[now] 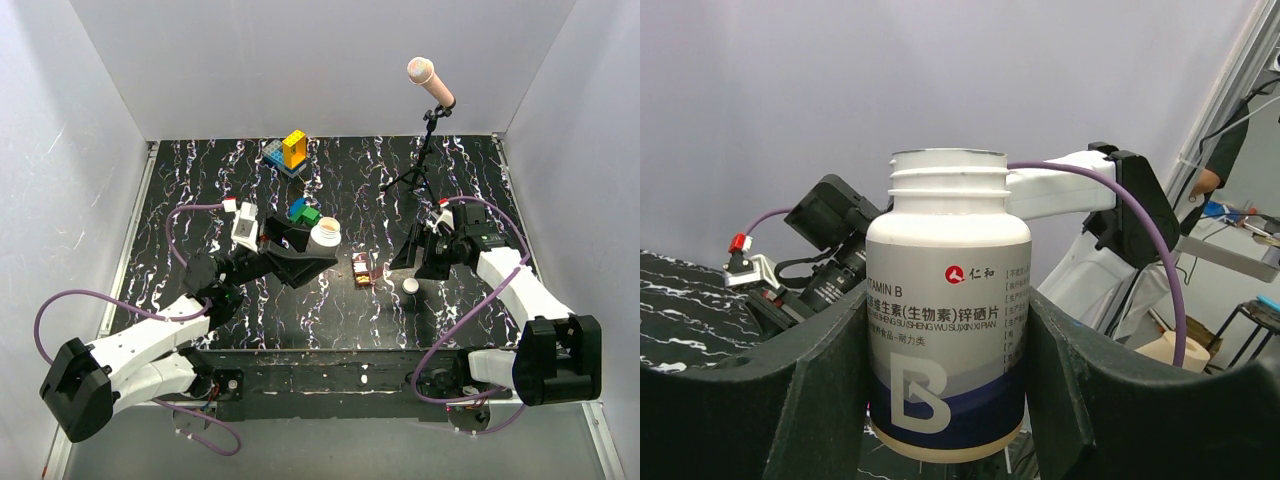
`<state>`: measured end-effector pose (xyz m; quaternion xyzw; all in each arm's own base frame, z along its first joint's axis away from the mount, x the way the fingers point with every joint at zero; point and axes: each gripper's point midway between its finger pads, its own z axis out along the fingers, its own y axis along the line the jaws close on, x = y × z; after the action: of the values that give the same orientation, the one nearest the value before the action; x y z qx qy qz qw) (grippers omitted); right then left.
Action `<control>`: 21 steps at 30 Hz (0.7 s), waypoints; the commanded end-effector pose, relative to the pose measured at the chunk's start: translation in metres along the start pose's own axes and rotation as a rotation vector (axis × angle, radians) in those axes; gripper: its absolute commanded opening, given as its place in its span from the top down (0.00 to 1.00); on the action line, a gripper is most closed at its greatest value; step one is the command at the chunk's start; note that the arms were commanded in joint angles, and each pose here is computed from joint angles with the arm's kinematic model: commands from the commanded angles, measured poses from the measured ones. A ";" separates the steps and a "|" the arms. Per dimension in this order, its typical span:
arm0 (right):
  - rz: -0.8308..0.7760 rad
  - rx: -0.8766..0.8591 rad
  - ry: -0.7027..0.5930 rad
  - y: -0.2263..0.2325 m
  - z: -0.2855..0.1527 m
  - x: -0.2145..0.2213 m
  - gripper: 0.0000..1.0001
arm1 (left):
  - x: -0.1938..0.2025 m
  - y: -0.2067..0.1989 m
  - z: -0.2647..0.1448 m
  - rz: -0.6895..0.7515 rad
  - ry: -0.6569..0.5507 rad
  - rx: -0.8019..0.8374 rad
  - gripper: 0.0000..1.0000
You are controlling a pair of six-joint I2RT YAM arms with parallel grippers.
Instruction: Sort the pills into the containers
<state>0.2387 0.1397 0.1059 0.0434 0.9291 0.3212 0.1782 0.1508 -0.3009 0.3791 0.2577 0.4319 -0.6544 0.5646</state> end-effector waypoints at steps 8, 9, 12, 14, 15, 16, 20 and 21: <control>-0.038 0.164 -0.079 -0.010 -0.020 -0.022 0.09 | 0.004 -0.002 -0.006 0.012 0.088 -0.033 1.00; -0.035 0.194 -0.078 -0.013 -0.021 -0.022 0.09 | 0.006 -0.001 -0.007 0.013 0.095 -0.037 1.00; -0.017 0.281 -0.080 -0.025 -0.025 -0.023 0.09 | 0.009 -0.001 -0.010 0.009 0.116 -0.046 1.00; -0.005 0.325 -0.082 -0.031 -0.026 -0.023 0.09 | 0.011 -0.001 -0.011 0.008 0.125 -0.052 1.00; -0.003 0.343 -0.084 -0.033 -0.027 -0.024 0.09 | 0.012 -0.001 -0.012 0.009 0.131 -0.054 1.00; 0.001 0.362 -0.084 -0.035 -0.028 -0.024 0.10 | 0.013 -0.001 -0.013 0.009 0.137 -0.058 1.00; 0.006 0.420 -0.073 -0.041 -0.028 -0.026 0.10 | 0.014 0.000 -0.015 0.020 0.156 -0.069 1.00; 0.006 0.427 -0.069 -0.042 -0.027 -0.026 0.10 | 0.014 0.000 -0.016 0.027 0.164 -0.075 1.00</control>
<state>0.2481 0.0953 0.1024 0.0832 0.9659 0.1549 0.1903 0.1474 -0.2998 0.3439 0.2813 0.5069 -0.6202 0.5285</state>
